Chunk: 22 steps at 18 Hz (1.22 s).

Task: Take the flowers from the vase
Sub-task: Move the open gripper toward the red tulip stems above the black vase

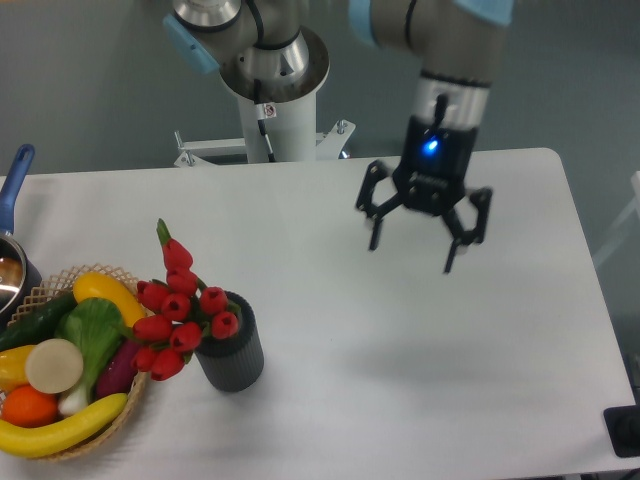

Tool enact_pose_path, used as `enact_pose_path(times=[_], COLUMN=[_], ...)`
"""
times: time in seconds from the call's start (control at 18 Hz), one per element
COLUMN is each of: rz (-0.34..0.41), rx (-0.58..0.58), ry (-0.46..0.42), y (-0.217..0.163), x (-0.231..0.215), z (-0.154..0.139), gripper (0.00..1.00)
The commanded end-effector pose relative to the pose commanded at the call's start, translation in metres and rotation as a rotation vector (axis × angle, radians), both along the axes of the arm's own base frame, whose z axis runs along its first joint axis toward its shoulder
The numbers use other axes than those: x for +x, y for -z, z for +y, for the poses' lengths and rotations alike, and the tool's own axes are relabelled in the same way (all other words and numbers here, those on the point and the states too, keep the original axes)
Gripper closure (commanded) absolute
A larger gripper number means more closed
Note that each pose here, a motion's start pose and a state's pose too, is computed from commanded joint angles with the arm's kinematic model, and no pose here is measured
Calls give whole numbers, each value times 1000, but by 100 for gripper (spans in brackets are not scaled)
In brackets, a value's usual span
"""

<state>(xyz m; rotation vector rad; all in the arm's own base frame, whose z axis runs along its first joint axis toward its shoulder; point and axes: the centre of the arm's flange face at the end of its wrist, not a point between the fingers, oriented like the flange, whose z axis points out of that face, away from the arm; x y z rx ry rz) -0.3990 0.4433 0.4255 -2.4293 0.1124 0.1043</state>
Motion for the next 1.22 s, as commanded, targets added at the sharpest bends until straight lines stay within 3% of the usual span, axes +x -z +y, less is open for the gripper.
enact_pose_path(times=[0.22, 0.56, 0.78, 0.89, 1.06, 1.22], rz=[-60, -103, -85, -102, -119, -74], rx=[4, 21, 28, 105, 118, 122], ry=[78, 135, 222, 286, 302, 363], y=[27, 41, 56, 54, 60, 68], x=[30, 64, 89, 98, 102, 100], z=[24, 24, 44, 53, 54, 56], gripper=[0, 0, 0, 0, 0, 0])
